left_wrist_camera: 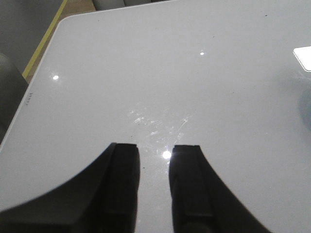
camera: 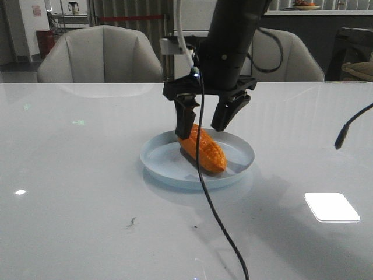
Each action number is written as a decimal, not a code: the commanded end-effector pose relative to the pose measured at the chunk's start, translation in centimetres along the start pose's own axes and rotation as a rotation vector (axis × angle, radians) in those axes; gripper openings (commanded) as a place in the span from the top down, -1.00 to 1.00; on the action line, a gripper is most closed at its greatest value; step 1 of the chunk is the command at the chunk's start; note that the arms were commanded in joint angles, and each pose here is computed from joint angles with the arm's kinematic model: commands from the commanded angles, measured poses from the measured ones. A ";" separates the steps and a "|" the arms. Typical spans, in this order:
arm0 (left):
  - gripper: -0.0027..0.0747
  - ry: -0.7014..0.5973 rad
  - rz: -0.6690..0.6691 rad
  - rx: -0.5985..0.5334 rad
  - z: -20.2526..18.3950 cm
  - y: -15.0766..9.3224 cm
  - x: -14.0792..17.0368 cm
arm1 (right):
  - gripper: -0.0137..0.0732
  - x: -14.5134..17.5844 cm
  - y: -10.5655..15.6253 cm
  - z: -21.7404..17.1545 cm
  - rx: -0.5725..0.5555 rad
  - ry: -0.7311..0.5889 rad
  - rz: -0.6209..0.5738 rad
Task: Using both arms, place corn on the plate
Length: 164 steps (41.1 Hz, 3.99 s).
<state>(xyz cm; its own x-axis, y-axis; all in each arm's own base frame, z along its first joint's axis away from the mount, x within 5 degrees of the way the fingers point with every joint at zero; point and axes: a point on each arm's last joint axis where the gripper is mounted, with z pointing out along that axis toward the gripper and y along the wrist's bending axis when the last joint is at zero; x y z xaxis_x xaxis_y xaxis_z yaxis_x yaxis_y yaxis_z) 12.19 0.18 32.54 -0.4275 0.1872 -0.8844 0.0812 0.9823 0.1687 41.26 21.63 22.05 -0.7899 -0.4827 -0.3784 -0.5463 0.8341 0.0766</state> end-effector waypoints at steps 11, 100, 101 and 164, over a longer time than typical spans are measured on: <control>0.27 -0.098 -0.013 -0.023 -0.5 0.3 -1.4 | -0.63 0.0 -0.6 -18.7 0.085 -0.380 0.002; 0.27 -0.059 -0.044 0.013 -0.5 0.0 -1.1 | -0.63 30.1 -1.9 -23.7 0.454 -0.525 0.367; 0.27 -0.060 -0.044 0.014 -0.5 0.0 -1.1 | -0.63 30.1 -1.9 -23.7 0.454 -0.525 0.367; 0.69 -0.620 -0.062 -0.030 -0.9 -3.0 13.1 | -0.63 30.1 -1.9 -23.7 0.453 -0.523 0.367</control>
<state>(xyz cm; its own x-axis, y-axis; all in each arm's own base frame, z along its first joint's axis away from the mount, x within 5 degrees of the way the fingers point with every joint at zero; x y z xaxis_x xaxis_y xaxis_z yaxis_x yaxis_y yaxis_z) 5.54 -0.36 21.57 0.1430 0.1219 -0.9822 0.0476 0.9904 0.1298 11.57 -0.79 31.10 -0.6730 -0.0534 -0.7377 -0.0270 0.9985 -0.0477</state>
